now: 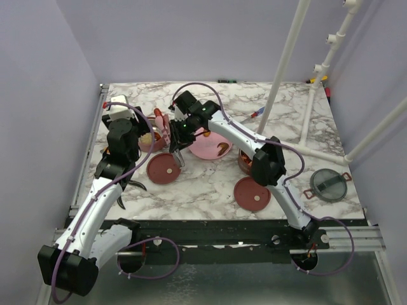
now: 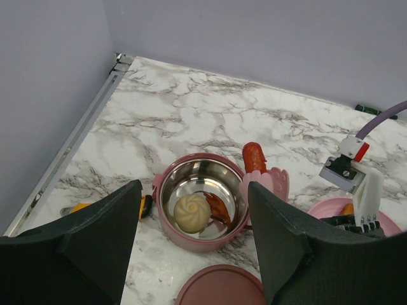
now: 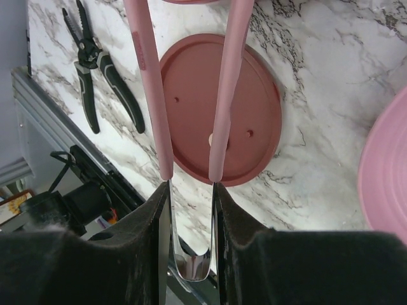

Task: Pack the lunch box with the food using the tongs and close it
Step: Place the fake food in the packing box.

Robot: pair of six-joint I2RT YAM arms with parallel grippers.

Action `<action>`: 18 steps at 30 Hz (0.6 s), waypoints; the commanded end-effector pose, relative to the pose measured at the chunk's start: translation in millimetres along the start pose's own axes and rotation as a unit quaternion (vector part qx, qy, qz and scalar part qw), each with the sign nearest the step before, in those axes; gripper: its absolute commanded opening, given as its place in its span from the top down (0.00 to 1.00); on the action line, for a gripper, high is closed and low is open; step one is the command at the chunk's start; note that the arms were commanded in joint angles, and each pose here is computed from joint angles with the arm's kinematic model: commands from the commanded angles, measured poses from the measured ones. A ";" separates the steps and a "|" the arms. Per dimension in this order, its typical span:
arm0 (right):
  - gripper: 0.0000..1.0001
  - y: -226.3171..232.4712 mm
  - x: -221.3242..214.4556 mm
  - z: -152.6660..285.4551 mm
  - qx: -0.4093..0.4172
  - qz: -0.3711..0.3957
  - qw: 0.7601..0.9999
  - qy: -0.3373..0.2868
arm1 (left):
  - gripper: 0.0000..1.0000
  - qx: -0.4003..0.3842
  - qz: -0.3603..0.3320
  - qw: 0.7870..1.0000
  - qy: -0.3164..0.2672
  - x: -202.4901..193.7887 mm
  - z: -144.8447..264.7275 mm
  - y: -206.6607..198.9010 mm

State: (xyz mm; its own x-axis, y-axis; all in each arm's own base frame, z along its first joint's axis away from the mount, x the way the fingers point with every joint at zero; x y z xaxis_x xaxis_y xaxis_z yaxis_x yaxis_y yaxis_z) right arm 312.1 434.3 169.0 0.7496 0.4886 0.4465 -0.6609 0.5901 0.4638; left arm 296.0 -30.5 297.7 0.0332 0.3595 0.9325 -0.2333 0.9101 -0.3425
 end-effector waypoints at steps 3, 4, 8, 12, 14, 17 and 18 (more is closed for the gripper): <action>0.91 6.7 9.6 -15.6 0.033 0.021 0.999 -0.016 | 0.30 -0.009 0.012 1.000 -0.011 3.8 1.6 -1.3; 0.91 6.4 9.6 -17.1 0.035 0.022 0.999 -0.016 | 0.30 -0.010 0.011 1.000 -0.010 3.2 1.7 -1.2; 0.90 3.6 6.6 -25.6 0.042 0.019 0.999 -0.007 | 0.30 -0.014 0.013 1.000 -0.009 3.1 1.5 -2.7; 0.87 0.5 3.3 -30.6 0.040 0.017 0.999 0.000 | 0.30 -0.014 0.012 1.000 -0.008 2.4 1.4 -2.4; 0.84 -0.3 2.5 -31.0 0.038 0.016 0.999 0.002 | 0.30 -0.014 0.013 1.000 -0.009 2.5 1.3 -2.4; 0.77 0.1 2.8 -30.0 0.038 0.018 0.999 0.001 | 0.30 -0.014 0.013 1.000 -0.008 2.2 1.0 -2.7; 0.76 0.3 3.2 -29.6 0.038 0.019 0.999 0.000 | 0.30 -0.014 0.013 1.000 -0.008 2.1 1.0 -2.6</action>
State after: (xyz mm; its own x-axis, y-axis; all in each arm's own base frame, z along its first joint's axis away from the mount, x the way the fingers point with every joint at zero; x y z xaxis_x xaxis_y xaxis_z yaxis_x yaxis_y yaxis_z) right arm 314.5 445.1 139.5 0.7556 0.5065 0.4153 -0.6549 0.5734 0.4922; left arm 296.5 -31.1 297.5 0.0293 0.3629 0.9314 -0.2285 0.9095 -0.3472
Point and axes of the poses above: each gripper's point midway between its finger pads, its own z axis back along the fingers, its own y axis along the line the jaws close on, x = y × z, the point moved 5 cm from there along z, back along the fingers, and after that the axes turned 13 degrees about z, right-handed, at the moved point
